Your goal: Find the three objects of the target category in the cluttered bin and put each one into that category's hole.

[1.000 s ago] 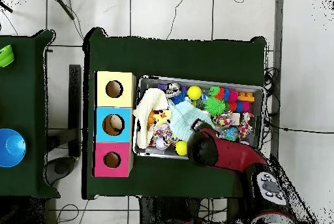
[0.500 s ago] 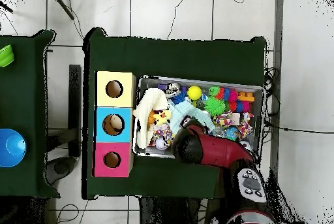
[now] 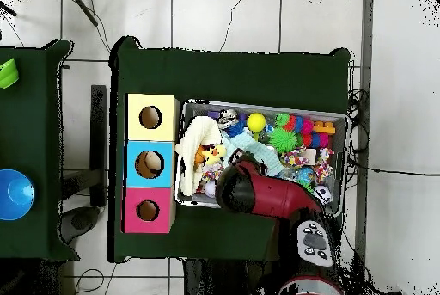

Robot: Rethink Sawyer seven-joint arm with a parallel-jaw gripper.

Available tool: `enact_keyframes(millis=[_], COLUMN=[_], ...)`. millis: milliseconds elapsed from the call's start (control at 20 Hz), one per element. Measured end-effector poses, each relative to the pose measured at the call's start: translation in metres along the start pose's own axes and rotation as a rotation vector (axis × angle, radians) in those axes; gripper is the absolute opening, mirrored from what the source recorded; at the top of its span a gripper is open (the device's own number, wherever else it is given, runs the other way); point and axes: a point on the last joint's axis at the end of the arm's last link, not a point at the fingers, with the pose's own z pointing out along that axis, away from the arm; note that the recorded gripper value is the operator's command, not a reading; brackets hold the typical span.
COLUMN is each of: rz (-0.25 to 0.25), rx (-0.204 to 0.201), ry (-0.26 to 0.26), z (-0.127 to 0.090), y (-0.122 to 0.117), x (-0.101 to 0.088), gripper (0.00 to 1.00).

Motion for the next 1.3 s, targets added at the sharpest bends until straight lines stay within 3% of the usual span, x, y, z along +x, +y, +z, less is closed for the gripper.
enact_keyframes(millis=[500, 550, 1300], rz=[0.011, 0.02, 0.095], rx=[0.0, -0.005, -0.025], ry=[-0.014, -0.014, -0.013], z=[-0.012, -0.014, -0.025], y=[0.032, 0.039, 0.076], x=[0.006, 0.007, 0.009], gripper=[0.0, 1.0, 1.0])
